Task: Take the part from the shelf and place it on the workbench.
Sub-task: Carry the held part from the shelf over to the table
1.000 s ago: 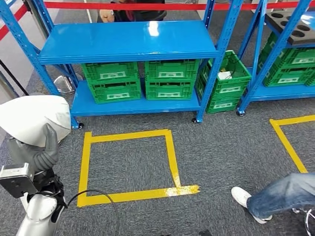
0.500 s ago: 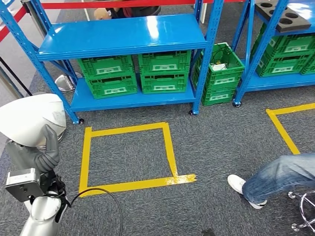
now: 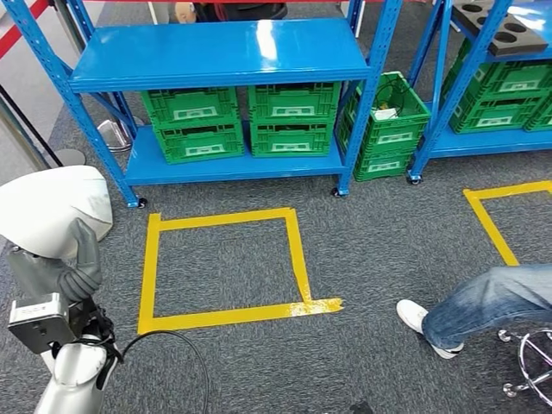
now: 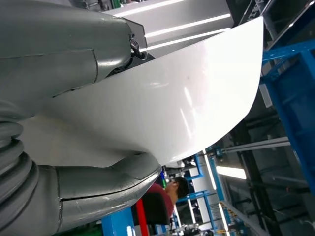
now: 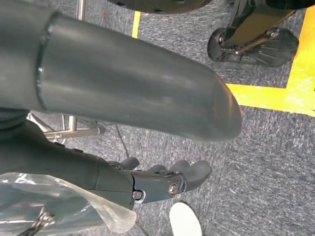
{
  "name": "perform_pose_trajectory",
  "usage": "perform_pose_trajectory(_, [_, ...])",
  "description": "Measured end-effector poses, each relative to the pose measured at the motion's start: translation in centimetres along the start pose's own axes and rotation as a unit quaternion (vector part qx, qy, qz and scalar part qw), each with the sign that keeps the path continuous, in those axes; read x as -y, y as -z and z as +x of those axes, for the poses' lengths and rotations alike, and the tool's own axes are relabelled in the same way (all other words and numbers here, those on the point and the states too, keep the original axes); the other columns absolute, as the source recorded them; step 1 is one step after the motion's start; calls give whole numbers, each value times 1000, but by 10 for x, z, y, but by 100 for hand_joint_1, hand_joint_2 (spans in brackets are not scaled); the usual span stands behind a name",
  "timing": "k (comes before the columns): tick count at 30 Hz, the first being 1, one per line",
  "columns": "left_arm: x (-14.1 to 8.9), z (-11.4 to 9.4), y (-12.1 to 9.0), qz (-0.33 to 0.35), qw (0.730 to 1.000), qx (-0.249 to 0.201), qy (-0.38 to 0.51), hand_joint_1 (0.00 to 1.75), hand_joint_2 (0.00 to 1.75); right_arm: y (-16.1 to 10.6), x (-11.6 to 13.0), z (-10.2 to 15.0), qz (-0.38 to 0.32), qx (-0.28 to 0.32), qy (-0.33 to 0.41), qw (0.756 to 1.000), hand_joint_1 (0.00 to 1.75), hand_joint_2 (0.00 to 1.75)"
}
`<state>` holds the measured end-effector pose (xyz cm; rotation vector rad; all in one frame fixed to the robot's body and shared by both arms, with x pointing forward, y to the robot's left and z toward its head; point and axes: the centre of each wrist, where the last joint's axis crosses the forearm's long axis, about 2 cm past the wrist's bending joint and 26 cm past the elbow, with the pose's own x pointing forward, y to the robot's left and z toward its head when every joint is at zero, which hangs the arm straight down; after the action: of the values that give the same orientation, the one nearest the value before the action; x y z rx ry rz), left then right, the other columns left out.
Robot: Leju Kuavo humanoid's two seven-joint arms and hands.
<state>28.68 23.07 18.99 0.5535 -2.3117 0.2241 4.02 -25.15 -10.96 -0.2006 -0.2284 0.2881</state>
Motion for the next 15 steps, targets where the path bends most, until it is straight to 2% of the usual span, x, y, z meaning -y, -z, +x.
perform_pose_trajectory(15, [-4, -3, 0, -13, 1000, 2, -8, 175, 175, 1, 2, -1, 15, 3, 10, 1000, 0, 0])
